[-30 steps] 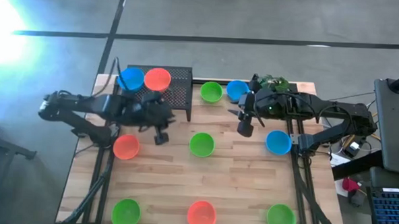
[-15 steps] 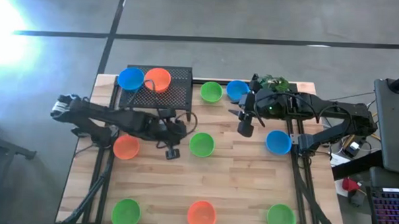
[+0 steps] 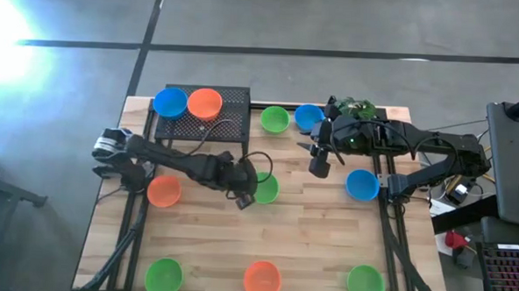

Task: Pick & Place Mini bowls
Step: Put the green bowl on the shelf

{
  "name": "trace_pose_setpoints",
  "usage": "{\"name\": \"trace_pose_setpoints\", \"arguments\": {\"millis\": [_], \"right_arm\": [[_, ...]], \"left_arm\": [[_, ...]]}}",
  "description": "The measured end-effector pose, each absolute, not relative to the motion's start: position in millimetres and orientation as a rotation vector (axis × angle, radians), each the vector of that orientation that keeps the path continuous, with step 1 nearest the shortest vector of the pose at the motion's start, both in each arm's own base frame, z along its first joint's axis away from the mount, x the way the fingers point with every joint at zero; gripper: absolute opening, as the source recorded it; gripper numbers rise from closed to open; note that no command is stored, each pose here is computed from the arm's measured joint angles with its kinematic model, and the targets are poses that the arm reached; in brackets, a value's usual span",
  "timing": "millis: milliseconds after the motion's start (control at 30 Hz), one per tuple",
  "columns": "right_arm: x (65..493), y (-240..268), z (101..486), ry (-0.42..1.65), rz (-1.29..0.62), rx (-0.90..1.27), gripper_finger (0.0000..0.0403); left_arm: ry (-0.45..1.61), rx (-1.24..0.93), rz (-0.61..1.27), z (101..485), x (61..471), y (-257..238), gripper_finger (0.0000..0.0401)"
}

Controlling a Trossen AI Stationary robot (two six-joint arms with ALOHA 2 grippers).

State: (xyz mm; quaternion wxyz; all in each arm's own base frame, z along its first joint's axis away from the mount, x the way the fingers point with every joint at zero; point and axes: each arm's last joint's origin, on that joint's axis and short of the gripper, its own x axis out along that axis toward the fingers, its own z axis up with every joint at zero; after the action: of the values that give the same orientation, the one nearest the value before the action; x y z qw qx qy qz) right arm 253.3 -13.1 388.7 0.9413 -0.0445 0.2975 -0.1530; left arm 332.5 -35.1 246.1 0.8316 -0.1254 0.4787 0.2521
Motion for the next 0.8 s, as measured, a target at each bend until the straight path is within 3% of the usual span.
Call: {"name": "trace_pose_setpoints", "arguments": {"millis": [333, 800], "right_arm": [[253, -13, 389, 0.607, -0.312, -0.091, 0.0143], [253, -13, 389, 0.606, -0.313, -0.089, 0.014]], "left_arm": [[0.932, -0.654, 0.829, 222, 344, -21, 0.0071], [0.911, -0.747, 0.846, 205, 358, -16, 0.0071]]}}
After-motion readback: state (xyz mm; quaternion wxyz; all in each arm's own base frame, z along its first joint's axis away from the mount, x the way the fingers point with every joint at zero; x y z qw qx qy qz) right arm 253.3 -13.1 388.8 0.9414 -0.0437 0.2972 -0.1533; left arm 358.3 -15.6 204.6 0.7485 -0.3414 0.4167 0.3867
